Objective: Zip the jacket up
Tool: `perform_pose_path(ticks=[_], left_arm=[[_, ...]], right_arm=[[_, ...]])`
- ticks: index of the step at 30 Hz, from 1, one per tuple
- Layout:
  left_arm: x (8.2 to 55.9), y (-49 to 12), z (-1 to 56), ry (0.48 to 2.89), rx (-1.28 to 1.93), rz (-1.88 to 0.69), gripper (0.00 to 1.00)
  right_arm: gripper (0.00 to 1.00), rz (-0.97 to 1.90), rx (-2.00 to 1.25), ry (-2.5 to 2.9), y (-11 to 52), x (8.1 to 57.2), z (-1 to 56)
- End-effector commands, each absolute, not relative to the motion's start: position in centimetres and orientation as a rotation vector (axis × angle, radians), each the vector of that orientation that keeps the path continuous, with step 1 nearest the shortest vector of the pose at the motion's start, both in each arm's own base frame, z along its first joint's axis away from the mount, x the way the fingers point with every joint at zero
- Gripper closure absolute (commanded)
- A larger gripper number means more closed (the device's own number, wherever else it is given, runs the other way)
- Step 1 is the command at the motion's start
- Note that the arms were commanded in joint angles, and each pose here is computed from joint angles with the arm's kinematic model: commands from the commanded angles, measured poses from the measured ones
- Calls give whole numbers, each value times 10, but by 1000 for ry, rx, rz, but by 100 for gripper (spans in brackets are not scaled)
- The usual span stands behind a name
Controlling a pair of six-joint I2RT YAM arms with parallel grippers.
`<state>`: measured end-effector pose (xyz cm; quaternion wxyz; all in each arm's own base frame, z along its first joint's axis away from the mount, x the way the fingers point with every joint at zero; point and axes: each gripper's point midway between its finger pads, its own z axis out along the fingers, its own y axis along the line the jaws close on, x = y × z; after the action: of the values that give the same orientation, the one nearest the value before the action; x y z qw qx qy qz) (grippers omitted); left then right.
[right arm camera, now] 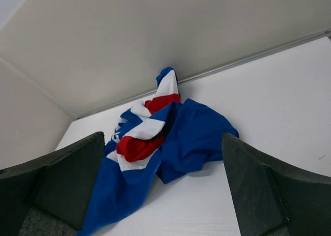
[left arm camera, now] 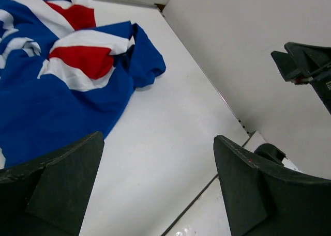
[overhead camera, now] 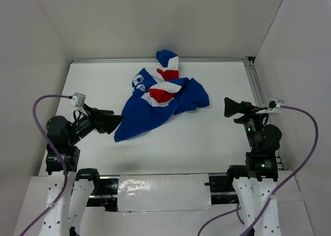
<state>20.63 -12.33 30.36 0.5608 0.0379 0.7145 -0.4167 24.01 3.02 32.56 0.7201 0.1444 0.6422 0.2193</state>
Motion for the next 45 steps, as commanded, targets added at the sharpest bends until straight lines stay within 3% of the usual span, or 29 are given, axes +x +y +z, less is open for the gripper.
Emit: perform_pose_path(ticks=[1, 8, 15, 26, 32, 37, 39, 40, 41, 42, 43, 45], left_arm=[[206, -132, 296, 1731, 103, -1064, 1], [252, -117, 256, 1885, -89, -1019, 1], [327, -95, 207, 2107, -272, -896, 1], [440, -120, 136, 2400, -155, -735, 1], [477, -127, 84, 2546, -195, -636, 1], [485, -135, 52, 2639, -201, -527, 1], [486, -146, 41, 2659, -178, -551, 2], [486, -149, 39, 2660, -167, -558, 7], [490, -155, 41, 2645, -161, -582, 39], [489, -159, 43, 2650, -155, -602, 61], [491, -162, 49, 2652, -171, -624, 100], [491, -172, 66, 2621, -126, -686, 100]], right_arm=[[0, 499, 312, 1425, 33, 239, 341], [0, 494, 315, 1554, 35, 273, 315], [0, 520, 364, 1793, 48, 353, 278], [0, 453, 111, 2063, 139, 481, 227], [0, 411, 46, 2195, 173, 526, 174], [0, 288, 61, 2270, 178, 535, 131], [13, 299, 55, 2272, 182, 541, 126], [23, 317, 45, 2263, 185, 542, 130], [69, 340, 46, 2252, 188, 542, 134], [95, 348, 47, 2239, 190, 541, 139], [100, 370, 36, 2207, 193, 537, 154], [100, 380, 4, 2161, 194, 528, 175]])
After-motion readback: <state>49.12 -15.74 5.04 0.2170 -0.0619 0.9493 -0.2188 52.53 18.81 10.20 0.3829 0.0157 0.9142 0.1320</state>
